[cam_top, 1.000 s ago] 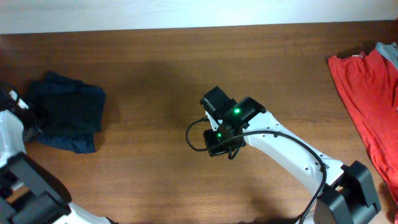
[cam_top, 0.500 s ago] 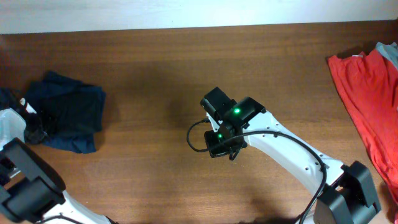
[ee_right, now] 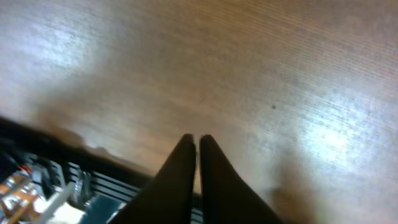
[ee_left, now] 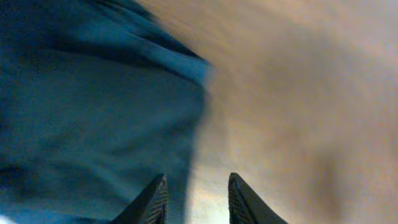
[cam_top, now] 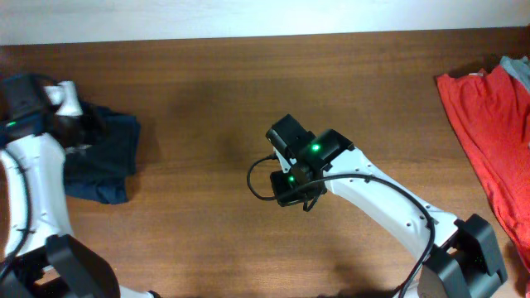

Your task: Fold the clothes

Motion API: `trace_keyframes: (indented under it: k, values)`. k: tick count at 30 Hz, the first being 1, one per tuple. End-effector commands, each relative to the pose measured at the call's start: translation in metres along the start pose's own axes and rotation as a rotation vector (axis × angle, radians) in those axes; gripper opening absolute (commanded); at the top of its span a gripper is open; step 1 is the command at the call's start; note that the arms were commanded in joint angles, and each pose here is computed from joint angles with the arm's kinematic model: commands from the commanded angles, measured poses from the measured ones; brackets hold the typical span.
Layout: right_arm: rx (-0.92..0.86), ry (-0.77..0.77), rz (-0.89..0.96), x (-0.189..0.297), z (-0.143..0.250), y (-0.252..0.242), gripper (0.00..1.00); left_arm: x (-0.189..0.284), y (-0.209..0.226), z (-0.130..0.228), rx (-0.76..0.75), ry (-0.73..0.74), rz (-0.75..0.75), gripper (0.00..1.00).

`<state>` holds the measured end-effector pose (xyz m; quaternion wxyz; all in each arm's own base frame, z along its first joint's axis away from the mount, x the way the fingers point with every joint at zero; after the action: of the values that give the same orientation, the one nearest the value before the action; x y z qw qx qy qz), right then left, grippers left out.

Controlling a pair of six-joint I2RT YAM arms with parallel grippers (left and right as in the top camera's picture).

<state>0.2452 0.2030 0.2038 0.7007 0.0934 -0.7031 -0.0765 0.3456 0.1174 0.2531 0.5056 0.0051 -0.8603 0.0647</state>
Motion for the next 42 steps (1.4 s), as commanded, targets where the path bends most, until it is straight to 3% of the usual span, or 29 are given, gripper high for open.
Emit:
trace_keyframes:
  k: [1, 5, 10, 14, 17, 19, 21, 23, 31, 42]
  values:
    - [0.027, -0.144, -0.025, 0.036, -0.004, 0.007, 0.15, 0.011, -0.035, -0.008, -0.264, 0.009, 0.076, 0.32]
    - [0.033, -0.375, -0.019, 0.091, -0.006, 0.009, 0.16, 0.058, -0.082, -0.013, -0.490, 0.005, 0.132, 0.33]
    - [-0.010, -0.775, -0.053, 0.198, 0.015, -0.002, 0.17, 0.141, -0.147, -0.002, -0.723, -0.082, 0.131, 0.38]
    - [-0.008, -0.985, -0.089, 0.258, 0.049, -0.021, 0.24, 0.193, -0.165, 0.023, -0.670, -0.170, 0.032, 0.42]
    - [0.038, -1.075, -0.104, 0.284, 0.081, -0.039, 0.44, 0.229, -0.164, 0.050, -0.644, -0.233, 0.006, 0.45]
    - [0.036, -1.094, -0.119, 0.292, 0.099, -0.051, 0.59, 0.253, -0.160, 0.069, -0.648, -0.290, 0.012, 0.64]
    - [0.034, -1.102, -0.127, 0.296, 0.113, -0.061, 0.70, 0.270, -0.154, 0.084, -0.645, -0.335, 0.010, 0.96]
    - [0.033, -1.111, -0.132, 0.299, 0.122, -0.067, 0.99, 0.283, -0.150, 0.095, -0.641, -0.378, 0.009, 0.99]
    - [0.034, -1.110, -0.133, 0.300, 0.129, -0.072, 0.99, 0.309, -0.144, 0.120, -0.641, -0.482, 0.037, 0.99]
    - [0.034, -1.110, -0.133, 0.300, 0.129, -0.072, 0.99, 0.303, -0.140, 0.135, -0.651, -0.367, 0.051, 0.99]
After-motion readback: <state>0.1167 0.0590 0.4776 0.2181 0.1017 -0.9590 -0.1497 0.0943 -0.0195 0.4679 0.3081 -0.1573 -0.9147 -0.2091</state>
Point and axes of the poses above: each gripper's point midway between its finger pads, its own x axis back along the fingers, its own y axis along the line the jaws close on, z = x × y, the point moved 10 cm from there along x, back along the fingers, and after that the axes turned 13 degrees about -x, right-handed, at the moved point
